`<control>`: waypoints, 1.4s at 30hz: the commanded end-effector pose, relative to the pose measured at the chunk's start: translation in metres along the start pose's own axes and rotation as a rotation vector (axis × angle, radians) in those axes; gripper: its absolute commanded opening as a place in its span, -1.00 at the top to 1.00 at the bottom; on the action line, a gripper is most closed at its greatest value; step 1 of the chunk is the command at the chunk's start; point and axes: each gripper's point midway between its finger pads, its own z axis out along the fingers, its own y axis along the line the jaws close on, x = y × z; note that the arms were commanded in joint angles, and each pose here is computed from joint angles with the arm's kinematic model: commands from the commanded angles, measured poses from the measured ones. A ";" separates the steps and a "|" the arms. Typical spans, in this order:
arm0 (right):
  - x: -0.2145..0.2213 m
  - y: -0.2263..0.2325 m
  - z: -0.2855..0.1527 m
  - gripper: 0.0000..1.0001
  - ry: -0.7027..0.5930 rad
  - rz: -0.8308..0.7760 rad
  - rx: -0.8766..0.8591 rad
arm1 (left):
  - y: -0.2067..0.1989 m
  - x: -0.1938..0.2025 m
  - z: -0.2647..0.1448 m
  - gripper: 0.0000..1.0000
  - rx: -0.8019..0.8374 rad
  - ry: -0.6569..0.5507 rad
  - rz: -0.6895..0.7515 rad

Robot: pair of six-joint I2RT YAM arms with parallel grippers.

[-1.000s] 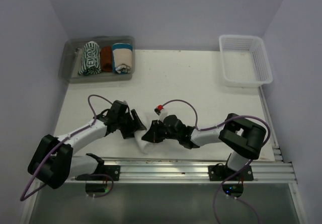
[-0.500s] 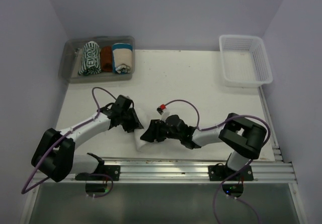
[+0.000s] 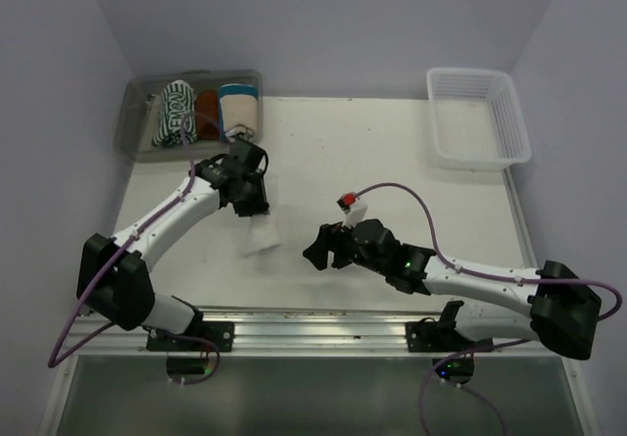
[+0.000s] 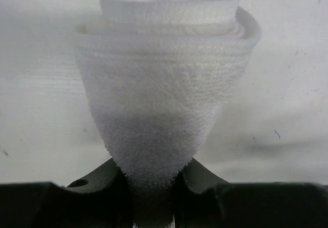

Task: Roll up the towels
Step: Place the rolled towel into the container

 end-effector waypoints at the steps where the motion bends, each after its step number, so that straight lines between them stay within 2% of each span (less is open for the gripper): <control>1: 0.012 -0.043 -0.012 -0.47 0.029 -0.067 0.161 | 0.010 -0.031 -0.024 0.83 -0.094 -0.039 0.118; 5: 0.012 -0.049 -0.015 -0.47 0.028 -0.067 0.177 | 0.003 -0.069 -0.040 0.83 -0.150 -0.098 0.155; 16: 0.000 -0.047 -0.006 -0.48 0.027 -0.061 0.170 | 0.009 -0.125 -0.061 0.84 -0.189 -0.161 0.185; 22: -0.009 -0.040 0.000 -0.48 0.031 -0.066 0.148 | 0.030 -0.187 -0.080 0.85 -0.262 -0.250 0.125; 23: -0.008 -0.039 0.001 -0.48 0.036 -0.063 0.146 | 0.032 -0.206 -0.092 0.85 -0.252 -0.299 0.100; 27: -0.002 -0.039 0.004 -0.48 0.057 -0.045 0.140 | 0.040 -0.241 -0.101 0.85 -0.225 -0.361 0.068; 38: 0.012 -0.052 0.002 -0.47 0.131 -0.017 0.216 | 0.106 -0.315 -0.110 0.88 -0.277 -0.500 0.041; 42: 0.017 -0.050 0.004 -0.47 0.167 -0.005 0.222 | 0.154 -0.326 -0.110 0.88 -0.424 -0.520 0.013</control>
